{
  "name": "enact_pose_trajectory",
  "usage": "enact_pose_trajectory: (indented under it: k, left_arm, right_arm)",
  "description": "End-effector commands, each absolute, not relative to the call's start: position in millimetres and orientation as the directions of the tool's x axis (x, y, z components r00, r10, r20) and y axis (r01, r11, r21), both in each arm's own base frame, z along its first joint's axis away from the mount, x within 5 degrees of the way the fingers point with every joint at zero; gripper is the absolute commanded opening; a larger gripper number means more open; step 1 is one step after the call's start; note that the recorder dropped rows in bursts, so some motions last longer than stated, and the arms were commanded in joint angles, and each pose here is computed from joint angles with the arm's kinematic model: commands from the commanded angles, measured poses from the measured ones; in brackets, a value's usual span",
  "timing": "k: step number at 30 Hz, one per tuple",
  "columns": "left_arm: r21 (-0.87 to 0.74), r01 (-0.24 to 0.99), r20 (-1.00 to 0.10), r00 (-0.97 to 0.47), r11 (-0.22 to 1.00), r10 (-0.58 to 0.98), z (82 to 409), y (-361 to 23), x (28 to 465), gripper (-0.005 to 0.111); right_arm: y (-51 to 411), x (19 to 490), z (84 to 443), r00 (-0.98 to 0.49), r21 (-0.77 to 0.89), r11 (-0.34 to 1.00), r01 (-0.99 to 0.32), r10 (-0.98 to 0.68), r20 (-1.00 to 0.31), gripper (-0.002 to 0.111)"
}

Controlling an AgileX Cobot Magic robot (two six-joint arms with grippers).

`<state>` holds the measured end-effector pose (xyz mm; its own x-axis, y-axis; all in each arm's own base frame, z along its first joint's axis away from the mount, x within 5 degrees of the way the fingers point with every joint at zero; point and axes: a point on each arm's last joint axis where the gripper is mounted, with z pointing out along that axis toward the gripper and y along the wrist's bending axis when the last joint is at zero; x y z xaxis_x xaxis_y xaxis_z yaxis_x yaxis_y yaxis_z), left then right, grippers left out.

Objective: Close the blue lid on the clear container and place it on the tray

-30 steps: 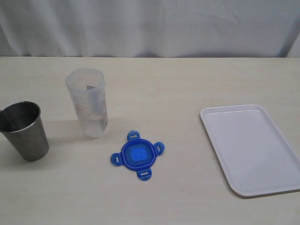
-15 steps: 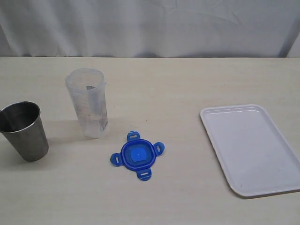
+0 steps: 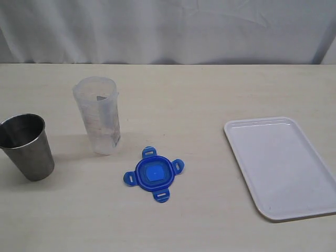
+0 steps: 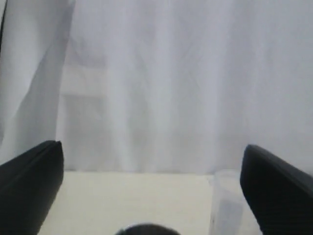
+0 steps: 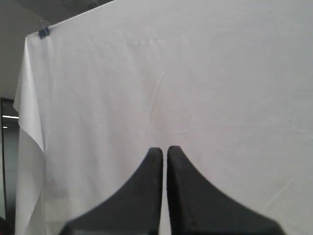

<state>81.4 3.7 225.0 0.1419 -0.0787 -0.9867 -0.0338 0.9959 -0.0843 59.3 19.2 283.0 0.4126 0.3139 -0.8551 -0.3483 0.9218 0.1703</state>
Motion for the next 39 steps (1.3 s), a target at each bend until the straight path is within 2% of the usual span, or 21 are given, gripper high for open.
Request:
enact_pose_trajectory:
  k: [1, 5, 14, 39]
  left_arm:
    - [-0.054, 0.008, -0.998, -0.028, 0.998, -0.054, 209.1, -0.4, 101.4, 0.091]
    - [-0.064, 0.014, -0.982, -0.179, 0.998, -0.06, 192.3, -1.1, 115.2, 0.091]
    - [-0.073, 0.077, -0.919, -0.392, 0.994, -0.037, 157.5, -6.5, 139.0, 0.091]
    - [-0.065, 0.071, -0.853, -0.521, 0.995, -0.019, 109.7, -4.1, 176.6, 0.091]
  right_arm:
    - [21.3, 68.8, 280.5, 0.36, 0.176, 0.921, -0.348, 0.305, -0.882, 0.005]
    - [21.7, 72.9, 278.5, 0.338, 0.177, 0.923, -0.342, 0.297, -0.893, 0.005]
    - [22.8, 75.1, 276.8, 0.324, 0.16, 0.927, -0.34, 0.275, -0.905, 0.005]
    - [24.0, 75.9, 274.0, 0.307, 0.121, 0.936, -0.332, 0.228, -0.924, 0.005]
